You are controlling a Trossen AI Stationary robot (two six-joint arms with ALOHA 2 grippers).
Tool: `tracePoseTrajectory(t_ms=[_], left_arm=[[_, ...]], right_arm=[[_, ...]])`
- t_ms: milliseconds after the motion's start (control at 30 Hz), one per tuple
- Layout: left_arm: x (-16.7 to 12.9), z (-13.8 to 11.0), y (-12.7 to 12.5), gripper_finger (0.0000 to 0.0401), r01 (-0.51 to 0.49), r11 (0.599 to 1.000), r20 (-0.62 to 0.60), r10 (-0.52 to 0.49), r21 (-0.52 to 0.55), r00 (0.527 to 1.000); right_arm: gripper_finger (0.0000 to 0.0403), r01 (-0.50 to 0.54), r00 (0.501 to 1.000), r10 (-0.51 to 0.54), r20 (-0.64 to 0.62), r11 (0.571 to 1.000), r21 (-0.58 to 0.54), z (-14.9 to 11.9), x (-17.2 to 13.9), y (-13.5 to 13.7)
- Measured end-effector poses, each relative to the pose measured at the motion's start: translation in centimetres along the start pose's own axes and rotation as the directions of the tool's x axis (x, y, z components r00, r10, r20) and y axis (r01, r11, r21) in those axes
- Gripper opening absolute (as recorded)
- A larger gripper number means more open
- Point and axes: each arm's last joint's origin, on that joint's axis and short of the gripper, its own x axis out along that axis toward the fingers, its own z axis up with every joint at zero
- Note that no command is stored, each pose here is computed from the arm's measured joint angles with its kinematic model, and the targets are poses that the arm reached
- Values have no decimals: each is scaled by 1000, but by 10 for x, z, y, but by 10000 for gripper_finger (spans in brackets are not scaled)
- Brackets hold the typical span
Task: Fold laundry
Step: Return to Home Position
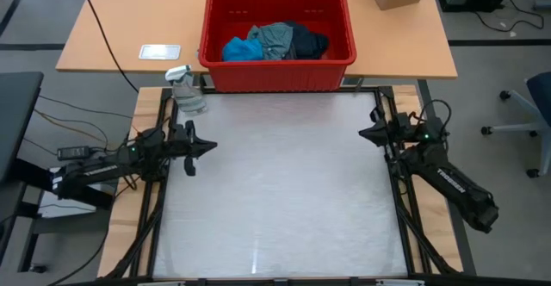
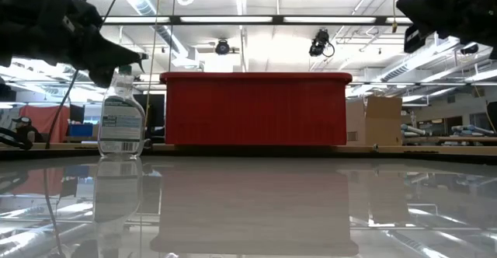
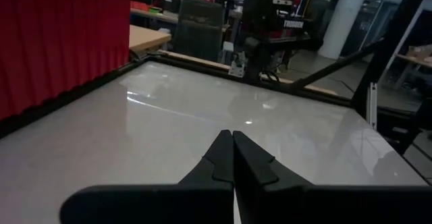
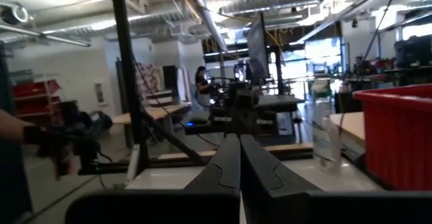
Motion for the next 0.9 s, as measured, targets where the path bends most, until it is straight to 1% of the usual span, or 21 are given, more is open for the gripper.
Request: tracePoseTrajectory(t_ms=[100,200,333,467,633,767,833,900], left_arm=[[-1,-1,0,0,5,1000,17,-5,3,1000],[-2,-4,0,0,20,1000,-11,-20,13,1000],[-4,-9,0,0,17,1000,-54,-17,-6,998],[-5,-15,1,0,4,1000,-108,-7,-27,994],[-5,-10,0,0,13,999,-61,-15,-34,998],[-5,-9,0,0,16,999,-49,-17,-35,999],[-4,-8,0,0,13,999,-35,-14,-33,999],[-3,-9,1,0,23,998,19,-22,-64,1000]], right_arm=[[3,-23,1000,24,-16,999,22,-6,-1,-1],[3,-53,997,55,-50,998,35,-17,-2,-3],[3,-15,998,17,-61,999,34,-31,-4,-7],[2,-7,998,7,-58,1000,4,-31,-4,-7],[2,1,999,0,-42,1000,20,-31,-2,-6],[2,16,1000,-16,-13,1000,8,-32,3,-2],[2,-1,1000,1,-5,1000,4,-33,7,1],[2,-33,999,33,0,999,7,-34,10,5]])
